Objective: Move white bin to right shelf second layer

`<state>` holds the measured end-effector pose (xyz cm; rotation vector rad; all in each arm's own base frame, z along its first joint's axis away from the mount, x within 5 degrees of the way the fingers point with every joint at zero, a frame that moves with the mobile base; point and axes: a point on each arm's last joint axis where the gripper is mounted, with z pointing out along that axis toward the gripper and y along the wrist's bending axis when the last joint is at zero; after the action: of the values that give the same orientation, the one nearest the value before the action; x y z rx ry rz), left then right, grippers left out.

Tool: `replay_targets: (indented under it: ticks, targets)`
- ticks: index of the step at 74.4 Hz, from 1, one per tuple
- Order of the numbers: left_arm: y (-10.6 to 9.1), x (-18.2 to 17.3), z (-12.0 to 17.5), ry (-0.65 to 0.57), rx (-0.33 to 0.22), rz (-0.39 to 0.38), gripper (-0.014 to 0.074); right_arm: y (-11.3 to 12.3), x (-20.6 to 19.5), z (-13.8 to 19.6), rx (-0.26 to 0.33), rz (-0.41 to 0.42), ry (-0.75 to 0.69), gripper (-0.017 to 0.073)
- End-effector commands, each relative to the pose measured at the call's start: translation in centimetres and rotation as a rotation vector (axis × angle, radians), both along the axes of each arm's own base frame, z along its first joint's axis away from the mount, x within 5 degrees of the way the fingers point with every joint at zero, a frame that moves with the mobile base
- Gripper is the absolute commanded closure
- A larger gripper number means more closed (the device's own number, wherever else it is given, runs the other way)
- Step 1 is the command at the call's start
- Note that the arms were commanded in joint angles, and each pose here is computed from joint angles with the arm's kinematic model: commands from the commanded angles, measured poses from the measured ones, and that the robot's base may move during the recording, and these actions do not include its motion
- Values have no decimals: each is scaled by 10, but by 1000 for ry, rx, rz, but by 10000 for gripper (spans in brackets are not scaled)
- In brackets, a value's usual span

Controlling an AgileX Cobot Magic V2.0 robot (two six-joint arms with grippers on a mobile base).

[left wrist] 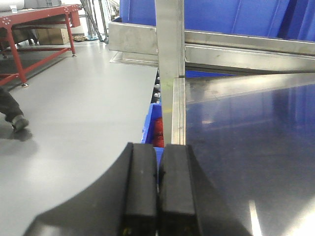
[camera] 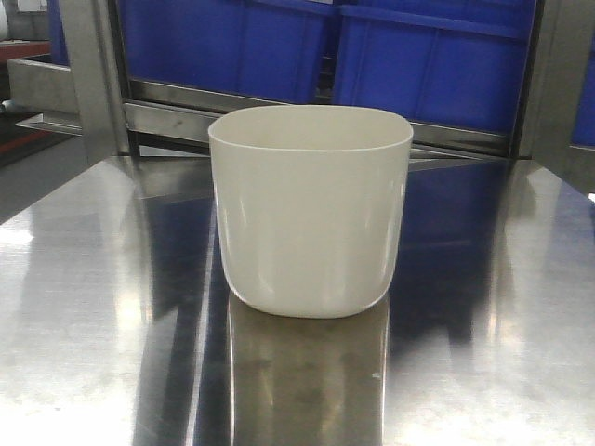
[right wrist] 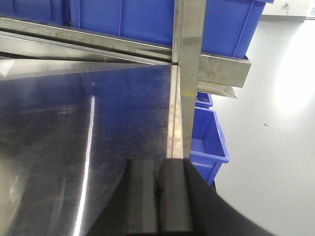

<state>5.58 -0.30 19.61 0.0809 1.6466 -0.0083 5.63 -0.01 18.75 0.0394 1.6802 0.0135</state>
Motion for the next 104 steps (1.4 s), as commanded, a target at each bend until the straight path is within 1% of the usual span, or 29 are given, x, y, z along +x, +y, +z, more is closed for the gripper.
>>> replay_targets:
  ticks: [1,24,32,43,48,51,56,60,61,65,66,69,71,75,76,83,93,104]
  targets:
    - [0,1,-4,-64,-9,-3,509,-1,-2,17,-14,-12,-152,503]
    - [0,1,-4,-64,-9,-3,509,-3,-4,36,-19,-35,-356,503]
    - [0,1,-4,-64,-9,-3,509,-3,-3,45,-19,-34,-369,503]
    - [0,1,-4,-64,-9,-3,509,-2,7,73,-14,-8,-328,503]
    - [0,1,-4,-64,-9,-3,509,0,15,93,-10,13,-325,503]
    - [0,1,-4,-64,-9,-3,509,1,21,113,-8,28,-332,503]
    - [0,1,-4,-64,-9,-3,509,4,34,136,-4,53,-304,503]
    - [0,1,-4,-64,-9,-3,509,7,47,149,-3,81,-238,503]
    - [0,1,-4,-64,-9,-3,509,8,49,157,-2,88,-232,503]
    - [0,1,-4,-64,-9,-3,509,13,65,168,-2,120,-144,503]
    - [0,1,-4,-64,-9,-3,509,14,68,176,-2,129,-137,503]
    - [0,1,-4,-64,-9,-3,509,19,81,182,-5,155,-64,503]
    - [0,1,-4,-64,-9,-3,509,23,88,193,-5,178,-39,503]
    - [0,1,-4,-64,-9,-3,509,31,104,201,-4,219,43,503]
    - [0,1,-4,-64,-9,-3,509,33,107,208,-3,229,46,503]
    - [0,1,-4,-64,-9,-3,509,51,135,226,-3,302,145,503]
    - [0,1,-4,-64,-9,-3,509,74,170,231,-19,368,254,503]
    - [0,1,-4,-64,-9,-3,509,98,199,220,-39,421,351,503]
